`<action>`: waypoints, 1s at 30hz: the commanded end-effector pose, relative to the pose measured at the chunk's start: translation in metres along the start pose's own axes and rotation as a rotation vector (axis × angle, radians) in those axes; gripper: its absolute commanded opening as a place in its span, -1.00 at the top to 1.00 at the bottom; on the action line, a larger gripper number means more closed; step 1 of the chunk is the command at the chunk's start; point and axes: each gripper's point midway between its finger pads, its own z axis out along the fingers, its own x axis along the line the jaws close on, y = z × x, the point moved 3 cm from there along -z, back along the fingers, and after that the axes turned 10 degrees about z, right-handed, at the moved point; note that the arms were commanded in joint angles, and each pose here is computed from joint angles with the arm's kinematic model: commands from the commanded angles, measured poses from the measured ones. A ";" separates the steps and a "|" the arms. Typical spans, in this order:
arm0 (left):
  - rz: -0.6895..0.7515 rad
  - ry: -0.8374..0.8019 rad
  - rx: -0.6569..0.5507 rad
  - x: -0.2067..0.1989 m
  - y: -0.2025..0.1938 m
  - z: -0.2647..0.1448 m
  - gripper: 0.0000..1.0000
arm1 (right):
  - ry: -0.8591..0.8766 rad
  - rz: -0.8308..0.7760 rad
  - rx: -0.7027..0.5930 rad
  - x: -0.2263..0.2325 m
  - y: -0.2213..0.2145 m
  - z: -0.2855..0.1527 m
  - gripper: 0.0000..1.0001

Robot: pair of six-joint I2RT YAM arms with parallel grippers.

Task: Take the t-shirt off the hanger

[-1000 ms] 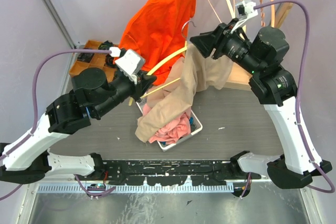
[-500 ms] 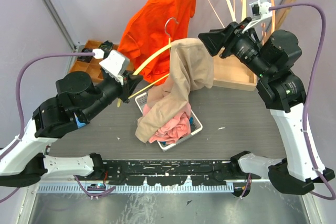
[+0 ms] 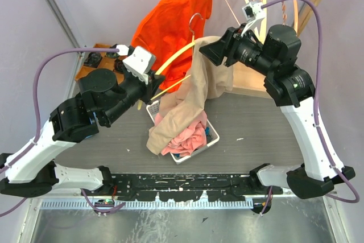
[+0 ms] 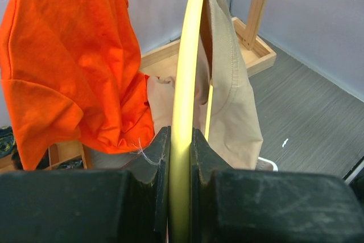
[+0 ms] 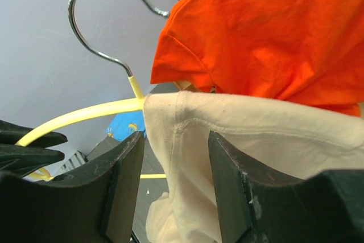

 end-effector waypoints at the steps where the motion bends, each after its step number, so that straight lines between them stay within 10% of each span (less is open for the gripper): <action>1: -0.089 0.055 -0.164 0.016 0.050 -0.005 1.00 | 0.009 -0.010 -0.038 0.009 0.009 -0.005 -0.09; 20: -0.123 0.036 -0.200 0.013 0.062 -0.003 1.00 | 0.016 -0.011 0.024 0.010 -0.008 0.015 -0.04; 30: -0.098 0.084 -0.171 0.024 0.053 -0.011 1.00 | -0.073 -0.009 -0.107 0.003 0.008 0.007 0.65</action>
